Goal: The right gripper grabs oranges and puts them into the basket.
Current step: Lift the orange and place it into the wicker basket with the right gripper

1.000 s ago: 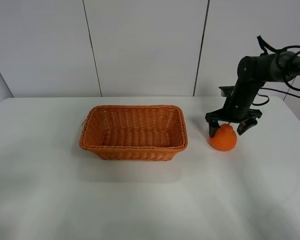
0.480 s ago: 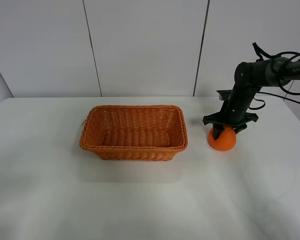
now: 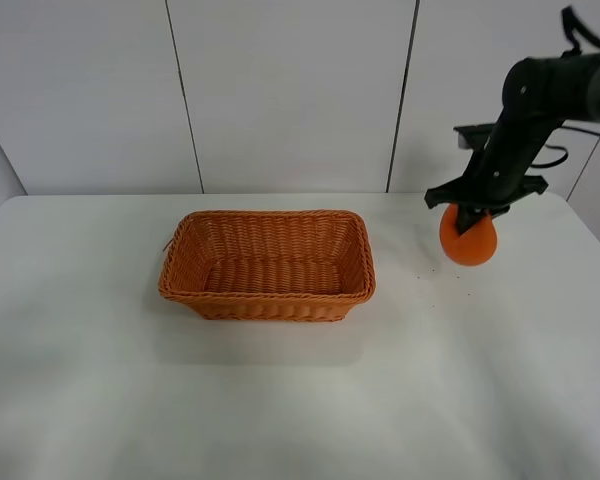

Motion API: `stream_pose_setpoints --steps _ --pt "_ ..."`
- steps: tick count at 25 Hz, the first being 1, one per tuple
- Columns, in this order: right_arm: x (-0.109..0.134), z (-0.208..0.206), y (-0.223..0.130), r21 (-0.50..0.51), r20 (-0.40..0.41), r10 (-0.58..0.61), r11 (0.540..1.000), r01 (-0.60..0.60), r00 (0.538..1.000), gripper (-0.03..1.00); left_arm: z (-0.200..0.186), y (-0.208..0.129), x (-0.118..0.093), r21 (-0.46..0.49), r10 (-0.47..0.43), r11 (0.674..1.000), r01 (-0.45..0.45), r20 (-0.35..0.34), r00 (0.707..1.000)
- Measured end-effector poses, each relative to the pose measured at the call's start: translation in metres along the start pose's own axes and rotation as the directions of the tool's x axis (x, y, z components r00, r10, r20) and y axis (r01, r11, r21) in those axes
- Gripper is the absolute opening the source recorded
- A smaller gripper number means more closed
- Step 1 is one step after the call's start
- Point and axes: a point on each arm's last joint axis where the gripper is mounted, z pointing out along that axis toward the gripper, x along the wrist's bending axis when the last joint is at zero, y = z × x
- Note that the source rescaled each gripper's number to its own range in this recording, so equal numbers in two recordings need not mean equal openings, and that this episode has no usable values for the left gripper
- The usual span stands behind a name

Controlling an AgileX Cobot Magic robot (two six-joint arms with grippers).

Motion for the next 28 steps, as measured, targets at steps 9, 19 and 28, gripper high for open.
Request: stream_pose_setpoints --steps 9,19,28 --pt "0.003 -0.072 0.005 -0.088 0.0 -0.008 0.996 0.008 1.0 0.0 0.0 0.0 0.0 0.0 0.0 1.0 0.0 0.0 1.0" --pt "0.126 -0.088 0.017 -0.192 -0.073 -0.278 0.946 0.26 0.958 0.0 0.0 0.0 0.0 0.0 0.0 1.0 0.0 0.0 1.0" --pt "0.244 -0.021 0.012 -0.285 -0.149 -0.446 0.874 0.394 0.882 0.0 0.0 0.0 0.0 0.0 0.0 1.0 0.0 0.0 1.0"
